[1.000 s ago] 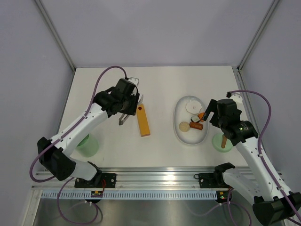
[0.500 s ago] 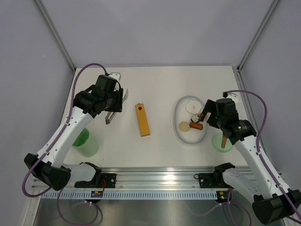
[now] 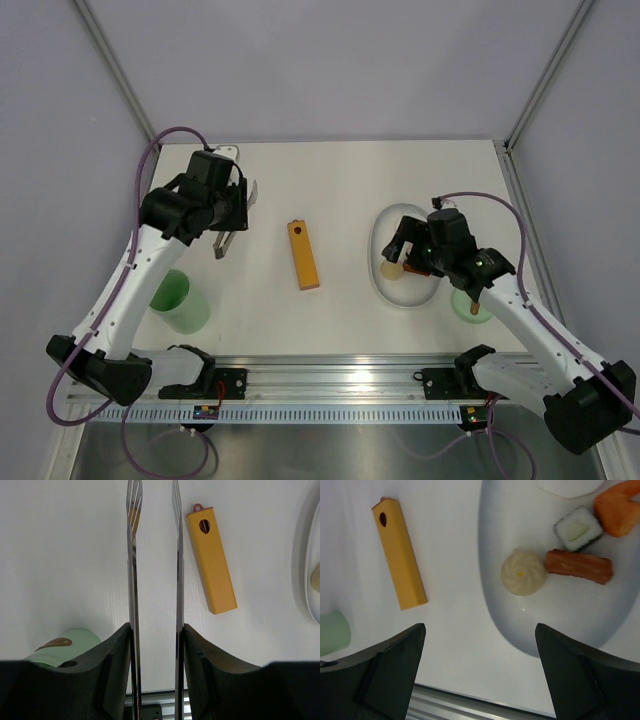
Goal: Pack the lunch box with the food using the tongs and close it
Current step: Pick up the clamp at the center of the board.
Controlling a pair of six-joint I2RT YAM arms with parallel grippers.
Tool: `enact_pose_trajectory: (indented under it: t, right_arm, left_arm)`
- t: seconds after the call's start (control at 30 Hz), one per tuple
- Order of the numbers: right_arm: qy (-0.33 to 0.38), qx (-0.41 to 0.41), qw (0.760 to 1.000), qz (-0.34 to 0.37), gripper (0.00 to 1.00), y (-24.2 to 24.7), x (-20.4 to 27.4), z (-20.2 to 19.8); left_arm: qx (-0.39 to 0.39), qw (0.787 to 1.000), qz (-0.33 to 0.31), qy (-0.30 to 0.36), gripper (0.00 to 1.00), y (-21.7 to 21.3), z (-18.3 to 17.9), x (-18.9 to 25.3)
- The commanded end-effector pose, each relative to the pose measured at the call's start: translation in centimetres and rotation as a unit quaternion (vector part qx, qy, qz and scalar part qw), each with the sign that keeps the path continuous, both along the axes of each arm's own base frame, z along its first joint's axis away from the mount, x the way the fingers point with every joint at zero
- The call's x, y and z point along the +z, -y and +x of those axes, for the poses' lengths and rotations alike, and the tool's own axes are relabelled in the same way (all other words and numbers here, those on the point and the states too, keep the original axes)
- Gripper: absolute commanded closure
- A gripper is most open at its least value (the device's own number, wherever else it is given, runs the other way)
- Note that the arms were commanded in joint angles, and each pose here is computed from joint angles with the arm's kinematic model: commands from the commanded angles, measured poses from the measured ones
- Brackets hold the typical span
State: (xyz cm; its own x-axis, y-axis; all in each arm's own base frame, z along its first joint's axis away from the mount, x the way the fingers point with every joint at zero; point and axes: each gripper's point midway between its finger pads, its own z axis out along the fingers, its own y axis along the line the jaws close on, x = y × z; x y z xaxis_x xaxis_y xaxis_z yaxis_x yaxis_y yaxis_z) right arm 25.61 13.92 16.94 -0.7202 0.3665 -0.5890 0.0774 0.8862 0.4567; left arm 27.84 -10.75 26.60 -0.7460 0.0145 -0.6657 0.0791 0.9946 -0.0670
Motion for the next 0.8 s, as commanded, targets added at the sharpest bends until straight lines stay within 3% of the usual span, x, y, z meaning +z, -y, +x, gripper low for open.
enact_pose_trajectory:
  t: [0.0,0.1,0.23,0.5,0.77]
  right_arm:
    - [0.013,0.039,0.999,0.033,0.01,-5.0,0.5,0.9]
    - [0.019,0.073,0.996,0.039,0.01,-8.7,1.1,0.7]
    - [0.016,0.138,0.990,0.038,0.00,-15.3,0.8,0.4]
    - [0.024,0.281,0.957,0.067,0.00,-30.3,2.1,-0.2]
    - [0.006,0.362,0.926,0.107,0.01,-39.2,2.6,-0.4]
  left_arm:
    - [0.032,0.998,-0.011,0.051,0.55,-1.3,0.2,3.9]
    - [0.077,0.996,0.010,0.052,0.55,-3.4,-0.1,4.0]
    - [0.097,0.993,-0.008,0.071,0.55,-4.7,-0.5,5.4]
    - [0.118,0.984,-0.029,0.134,0.56,-5.6,-1.0,12.0]
    - [0.137,0.978,-0.028,0.154,0.56,-6.8,-2.3,13.8]
